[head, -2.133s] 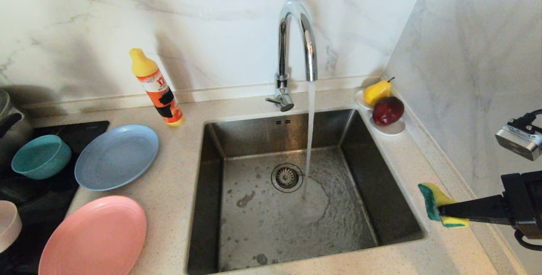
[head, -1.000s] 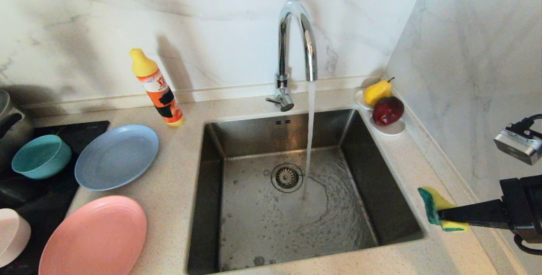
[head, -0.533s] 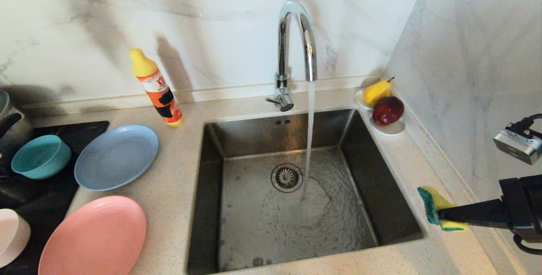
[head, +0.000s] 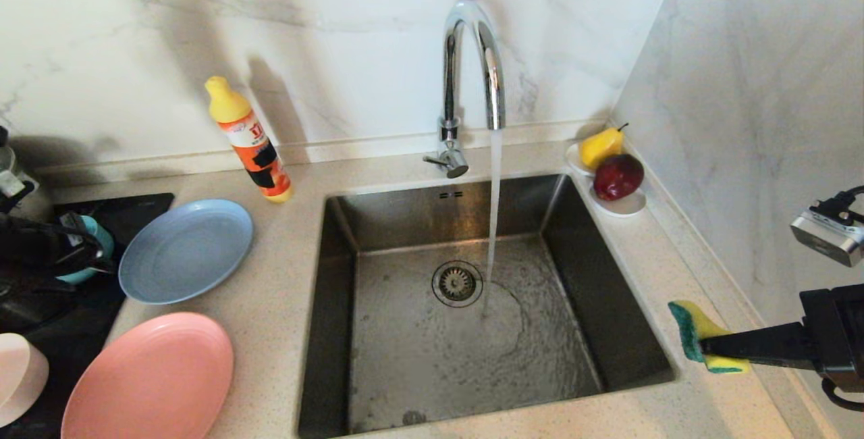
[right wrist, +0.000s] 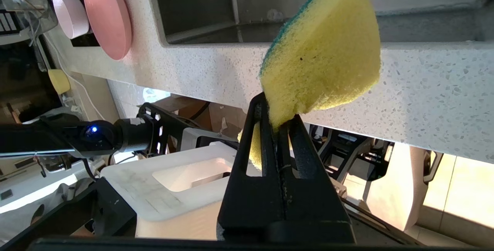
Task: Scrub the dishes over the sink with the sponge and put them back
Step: Wash the plate
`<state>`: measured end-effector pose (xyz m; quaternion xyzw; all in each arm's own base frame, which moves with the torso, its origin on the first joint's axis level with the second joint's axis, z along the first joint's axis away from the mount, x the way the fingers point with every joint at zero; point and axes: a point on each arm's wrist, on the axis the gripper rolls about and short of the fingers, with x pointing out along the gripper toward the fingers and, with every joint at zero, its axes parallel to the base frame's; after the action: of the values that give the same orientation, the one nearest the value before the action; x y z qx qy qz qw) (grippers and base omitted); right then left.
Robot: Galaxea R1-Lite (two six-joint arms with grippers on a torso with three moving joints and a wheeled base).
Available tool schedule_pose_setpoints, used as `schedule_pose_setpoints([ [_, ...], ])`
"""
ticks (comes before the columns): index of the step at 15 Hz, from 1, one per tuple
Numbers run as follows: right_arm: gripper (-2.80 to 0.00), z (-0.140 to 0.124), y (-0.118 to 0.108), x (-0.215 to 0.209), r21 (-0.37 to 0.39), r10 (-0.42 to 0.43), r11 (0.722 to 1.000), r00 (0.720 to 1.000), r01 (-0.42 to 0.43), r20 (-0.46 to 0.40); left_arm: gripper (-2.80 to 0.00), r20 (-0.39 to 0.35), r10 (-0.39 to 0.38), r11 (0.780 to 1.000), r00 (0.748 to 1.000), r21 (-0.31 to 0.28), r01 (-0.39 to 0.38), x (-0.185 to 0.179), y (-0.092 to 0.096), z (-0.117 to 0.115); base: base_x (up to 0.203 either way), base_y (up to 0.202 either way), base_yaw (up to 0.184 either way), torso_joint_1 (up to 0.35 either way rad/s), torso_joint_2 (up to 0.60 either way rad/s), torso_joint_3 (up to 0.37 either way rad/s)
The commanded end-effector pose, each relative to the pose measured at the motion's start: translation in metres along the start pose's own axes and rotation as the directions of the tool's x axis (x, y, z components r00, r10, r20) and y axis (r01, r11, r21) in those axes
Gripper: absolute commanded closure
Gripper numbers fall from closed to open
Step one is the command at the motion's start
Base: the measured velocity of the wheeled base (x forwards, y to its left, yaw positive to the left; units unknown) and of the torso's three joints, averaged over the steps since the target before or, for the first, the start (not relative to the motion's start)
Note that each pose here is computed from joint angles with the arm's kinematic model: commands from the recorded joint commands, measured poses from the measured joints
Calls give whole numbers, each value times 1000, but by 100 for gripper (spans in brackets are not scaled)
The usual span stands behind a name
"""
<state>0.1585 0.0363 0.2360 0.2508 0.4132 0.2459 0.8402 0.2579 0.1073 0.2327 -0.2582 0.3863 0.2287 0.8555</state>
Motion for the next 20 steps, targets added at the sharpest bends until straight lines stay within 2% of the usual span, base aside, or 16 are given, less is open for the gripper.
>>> schedule_pose_setpoints([
  [1, 0, 1, -1, 3, 9, -1, 1000, 1000, 1, -12, -280, -54, 20, 1000, 998, -4, -20, 33, 0, 1, 0, 0, 0, 0, 0, 0],
  [6, 0, 2, -3, 3, 17, -11, 1000, 1000, 11, -8, -280, -65, 29, 1000, 997, -6, -29, 72, 2, 3, 0, 0, 0, 0, 0, 0],
  [13, 0, -1, -6, 3, 14, -18, 1000, 1000, 18, -12, -280, -63, 24, 999, 998, -38, -27, 78, 1, 7, 0, 0, 0, 0, 0, 0],
  [16, 0, -3, -1, -6, -16, -6, 1000, 1000, 6, 14, -280, -61, 26, 997, 998, -77, -31, 84, -1, 12, 0, 0, 0, 0, 0, 0],
  [20, 0, -3, -3, -2, -9, -11, 1000, 1000, 11, 3, -280, -71, 30, 989, 997, -139, -40, 97, -3, 16, 0, 0, 0, 0, 0, 0],
])
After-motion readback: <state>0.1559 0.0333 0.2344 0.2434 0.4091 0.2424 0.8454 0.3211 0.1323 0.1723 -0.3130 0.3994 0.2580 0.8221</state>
